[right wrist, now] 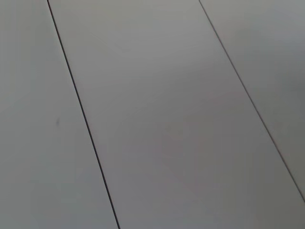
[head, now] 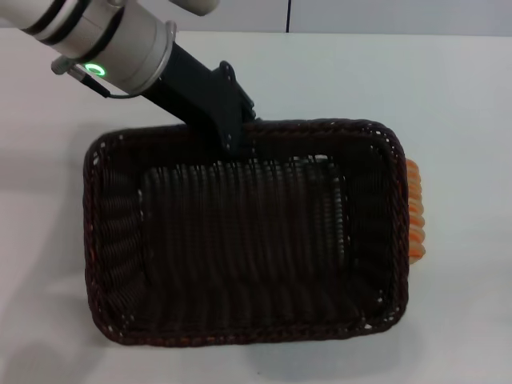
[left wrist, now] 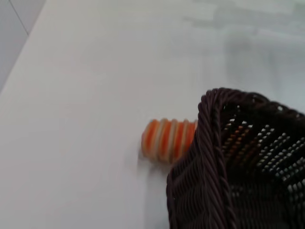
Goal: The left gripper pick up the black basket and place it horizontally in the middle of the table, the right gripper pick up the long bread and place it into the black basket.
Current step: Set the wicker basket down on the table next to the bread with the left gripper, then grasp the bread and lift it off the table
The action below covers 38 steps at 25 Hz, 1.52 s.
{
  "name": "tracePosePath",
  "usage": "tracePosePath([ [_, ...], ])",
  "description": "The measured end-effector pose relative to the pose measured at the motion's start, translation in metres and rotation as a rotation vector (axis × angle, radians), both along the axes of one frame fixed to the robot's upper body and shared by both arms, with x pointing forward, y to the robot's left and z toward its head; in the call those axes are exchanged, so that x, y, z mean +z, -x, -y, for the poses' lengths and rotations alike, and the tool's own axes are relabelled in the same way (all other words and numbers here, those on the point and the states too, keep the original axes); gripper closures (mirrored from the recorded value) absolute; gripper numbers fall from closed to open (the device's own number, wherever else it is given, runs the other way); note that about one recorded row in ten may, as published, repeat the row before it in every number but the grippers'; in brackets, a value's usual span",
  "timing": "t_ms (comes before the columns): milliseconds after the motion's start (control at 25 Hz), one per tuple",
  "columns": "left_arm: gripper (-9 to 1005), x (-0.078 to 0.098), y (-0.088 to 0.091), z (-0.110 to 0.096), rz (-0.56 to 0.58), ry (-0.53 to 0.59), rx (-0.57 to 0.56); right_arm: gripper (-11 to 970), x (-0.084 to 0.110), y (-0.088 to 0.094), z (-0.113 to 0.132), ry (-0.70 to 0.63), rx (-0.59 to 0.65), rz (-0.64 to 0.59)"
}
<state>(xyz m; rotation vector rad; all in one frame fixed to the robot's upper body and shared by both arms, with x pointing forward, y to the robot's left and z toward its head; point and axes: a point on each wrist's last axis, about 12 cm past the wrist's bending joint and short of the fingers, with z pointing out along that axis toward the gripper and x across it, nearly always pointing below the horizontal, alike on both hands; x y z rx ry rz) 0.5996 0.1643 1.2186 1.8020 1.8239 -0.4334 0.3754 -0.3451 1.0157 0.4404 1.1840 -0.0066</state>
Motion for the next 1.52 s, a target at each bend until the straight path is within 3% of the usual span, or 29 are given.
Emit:
tracePosePath([
  [360,798,-0.003,-0.003,0.001,0.028,-0.021,-0.012,130,0.000,-0.001,-0.001,0.002,0.011,-0.001],
  [520,585,-0.002,-0.005,0.000,0.066,-0.016,-0.015,131,-0.001,0.000,-0.002,0.001,0.011,-0.004],
  [880,351,0.007,-0.013,0.002,0.185,0.007,0.011,134,-0.001,-0.001,-0.003,0.001,0.022,-0.008],
  [960,315,0.012,-0.019,-0.001,0.276,0.021,0.066,134,-0.001,-0.001,-0.003,0.001,0.022,-0.009],
  [1000,296,0.018,-0.023,-0.008,0.425,0.059,0.156,134,-0.001,-0.001,-0.003,0.000,0.022,-0.009],
  [1040,278,0.018,-0.023,-0.008,0.425,0.059,0.156,135,-0.001,-0.001,-0.003,0.000,0.022,-0.009],
  [1080,260,0.020,-0.024,-0.011,0.520,0.081,0.204,135,-0.001,-0.001,-0.003,0.001,0.022,-0.009],
  [1160,223,0.016,-0.021,-0.015,0.703,0.125,0.296,136,-0.001,-0.001,-0.002,0.000,0.022,-0.010],
  [1200,205,0.006,-0.016,-0.019,0.877,0.176,0.403,136,-0.001,-0.001,-0.002,0.000,0.022,-0.011],
  [1320,205,-0.006,-0.010,-0.025,1.093,0.252,0.555,137,-0.001,-0.001,-0.002,0.000,0.022,-0.011],
  [1360,205,-0.006,-0.010,-0.025,1.093,0.252,0.555,137,-0.001,-0.001,-0.002,0.000,0.022,-0.011],
  [1400,205,-0.014,-0.007,-0.033,1.233,0.290,0.658,138,-0.001,-0.002,-0.002,0.003,0.026,-0.011],
  [1520,205,-0.014,-0.007,-0.033,1.233,0.290,0.658,139,-0.001,-0.003,-0.004,0.009,0.045,-0.011],
])
